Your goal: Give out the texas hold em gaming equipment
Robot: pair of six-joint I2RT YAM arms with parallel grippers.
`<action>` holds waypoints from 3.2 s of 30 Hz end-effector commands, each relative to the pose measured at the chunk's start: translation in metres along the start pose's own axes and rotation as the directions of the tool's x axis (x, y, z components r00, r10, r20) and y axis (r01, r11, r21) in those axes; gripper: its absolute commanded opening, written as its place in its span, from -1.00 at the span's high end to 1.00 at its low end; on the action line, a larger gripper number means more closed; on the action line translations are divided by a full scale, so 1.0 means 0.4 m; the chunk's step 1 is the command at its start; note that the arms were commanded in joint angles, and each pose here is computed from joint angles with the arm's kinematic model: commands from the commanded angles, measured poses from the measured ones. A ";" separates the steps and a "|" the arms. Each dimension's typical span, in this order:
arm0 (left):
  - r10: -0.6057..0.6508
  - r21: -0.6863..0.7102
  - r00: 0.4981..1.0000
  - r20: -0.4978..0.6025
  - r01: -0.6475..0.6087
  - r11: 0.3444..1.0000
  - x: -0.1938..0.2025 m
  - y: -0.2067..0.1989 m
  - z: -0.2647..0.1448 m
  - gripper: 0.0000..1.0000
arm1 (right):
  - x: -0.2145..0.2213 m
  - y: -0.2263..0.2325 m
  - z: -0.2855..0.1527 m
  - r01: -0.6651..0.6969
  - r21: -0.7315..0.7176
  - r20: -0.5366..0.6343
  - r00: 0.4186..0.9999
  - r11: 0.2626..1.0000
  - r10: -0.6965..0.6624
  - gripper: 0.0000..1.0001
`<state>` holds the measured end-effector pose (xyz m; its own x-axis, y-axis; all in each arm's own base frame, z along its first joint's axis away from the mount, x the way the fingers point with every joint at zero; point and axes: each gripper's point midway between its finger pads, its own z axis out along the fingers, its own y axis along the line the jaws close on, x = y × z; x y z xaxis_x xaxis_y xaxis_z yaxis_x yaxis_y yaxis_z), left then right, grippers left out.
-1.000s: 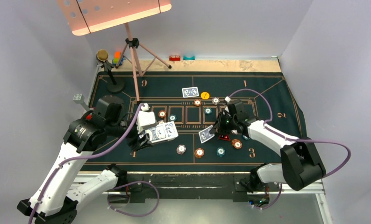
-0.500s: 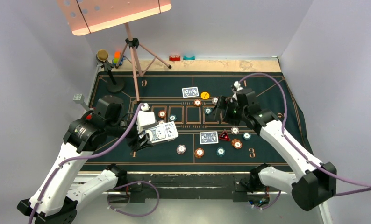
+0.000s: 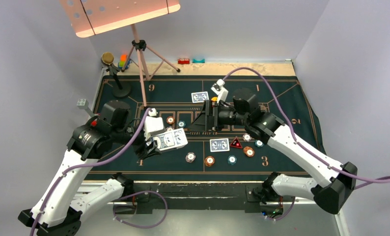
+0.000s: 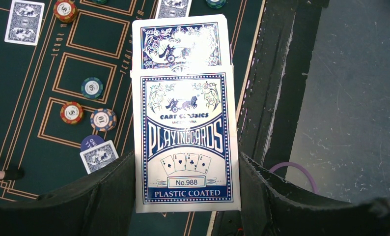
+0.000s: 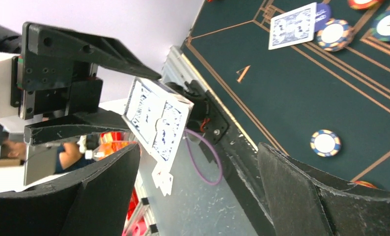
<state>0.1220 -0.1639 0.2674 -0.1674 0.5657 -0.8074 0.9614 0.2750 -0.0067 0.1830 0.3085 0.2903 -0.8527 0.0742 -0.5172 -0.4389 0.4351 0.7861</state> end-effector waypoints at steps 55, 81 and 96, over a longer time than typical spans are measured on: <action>0.033 -0.010 0.996 0.079 -0.032 0.999 -0.058 -0.007 -0.028 1.00 | -0.037 0.033 -0.010 -0.020 -0.037 0.011 1.000 0.999 0.020 0.67; 0.043 -0.011 0.995 0.090 -0.043 0.999 -0.062 -0.013 -0.036 1.00 | -0.142 -0.213 0.413 -0.061 -0.017 -0.161 0.985 0.998 0.057 1.00; 0.040 -0.009 0.995 0.088 -0.040 0.999 -0.064 -0.011 -0.035 1.00 | -0.023 -0.265 0.717 -0.086 -0.010 -0.310 0.948 0.996 0.078 0.24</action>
<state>0.1174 -0.1628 0.2766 -0.1587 0.5517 -0.8188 0.9615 0.2748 -0.0012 0.3123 0.5113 0.0981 -0.9458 -0.1695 -0.2769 -0.3242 0.4473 0.8336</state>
